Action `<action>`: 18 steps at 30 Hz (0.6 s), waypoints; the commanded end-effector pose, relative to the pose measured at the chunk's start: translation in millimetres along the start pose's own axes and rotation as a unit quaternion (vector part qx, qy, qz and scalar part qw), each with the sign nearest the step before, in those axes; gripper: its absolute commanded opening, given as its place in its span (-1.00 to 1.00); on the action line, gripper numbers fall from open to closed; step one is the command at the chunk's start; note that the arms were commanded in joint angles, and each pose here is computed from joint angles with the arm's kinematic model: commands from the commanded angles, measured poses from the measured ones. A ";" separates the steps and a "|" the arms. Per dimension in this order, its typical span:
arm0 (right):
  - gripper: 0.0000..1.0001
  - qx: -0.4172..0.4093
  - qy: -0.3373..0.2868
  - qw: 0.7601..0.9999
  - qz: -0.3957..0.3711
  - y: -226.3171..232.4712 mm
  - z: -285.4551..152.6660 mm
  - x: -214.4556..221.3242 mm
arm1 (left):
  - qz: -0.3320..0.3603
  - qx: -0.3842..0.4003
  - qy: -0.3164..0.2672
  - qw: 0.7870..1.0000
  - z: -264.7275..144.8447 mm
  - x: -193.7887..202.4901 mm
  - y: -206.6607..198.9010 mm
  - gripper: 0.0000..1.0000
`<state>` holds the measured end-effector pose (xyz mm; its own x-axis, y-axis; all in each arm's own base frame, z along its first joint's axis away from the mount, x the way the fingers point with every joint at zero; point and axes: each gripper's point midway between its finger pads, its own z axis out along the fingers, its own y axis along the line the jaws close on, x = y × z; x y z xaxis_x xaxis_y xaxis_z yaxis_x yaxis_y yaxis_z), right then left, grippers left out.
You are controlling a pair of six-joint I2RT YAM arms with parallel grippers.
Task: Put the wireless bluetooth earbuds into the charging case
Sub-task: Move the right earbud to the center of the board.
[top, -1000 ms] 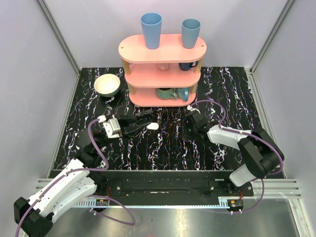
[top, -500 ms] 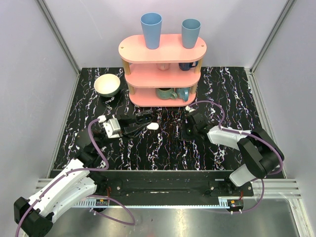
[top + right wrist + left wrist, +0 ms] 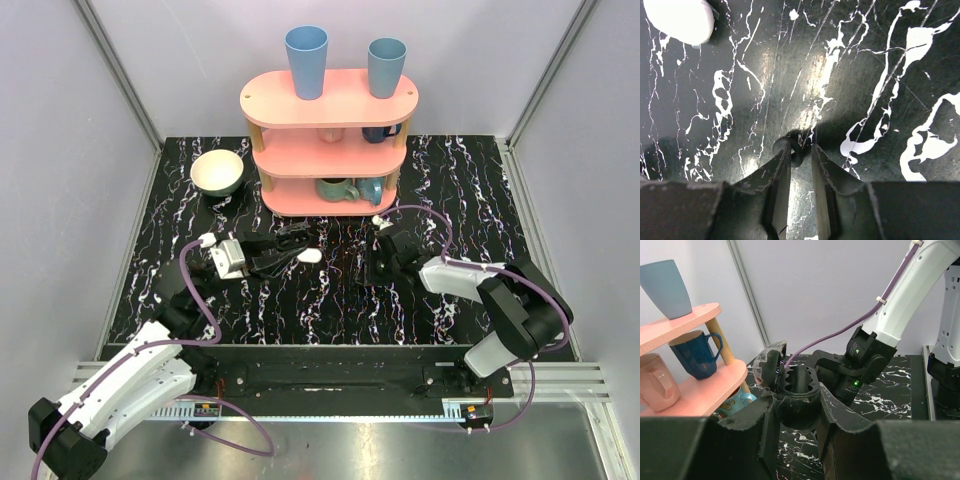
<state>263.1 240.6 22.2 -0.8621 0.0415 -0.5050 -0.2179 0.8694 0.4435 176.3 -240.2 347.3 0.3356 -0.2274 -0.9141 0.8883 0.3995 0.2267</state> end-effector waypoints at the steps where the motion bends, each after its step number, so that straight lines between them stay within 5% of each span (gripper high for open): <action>1: -0.39 -0.028 -0.004 0.999 -0.015 11.0 3.7 -2.5 | 0.025 0.002 -0.038 0.999 5.7 -31.6 3.8 -0.92; 18: -0.44 -0.060 0.008 0.998 -0.026 17.1 3.6 7.5 | 0.024 0.002 -0.037 0.999 5.9 -29.9 4.1 -0.91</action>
<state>258.3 252.6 21.3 -0.8665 0.0179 -0.4988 -0.2666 0.8283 0.4928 177.9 -241.3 345.1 0.3293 -0.2230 -0.9175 0.8898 0.3984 0.2225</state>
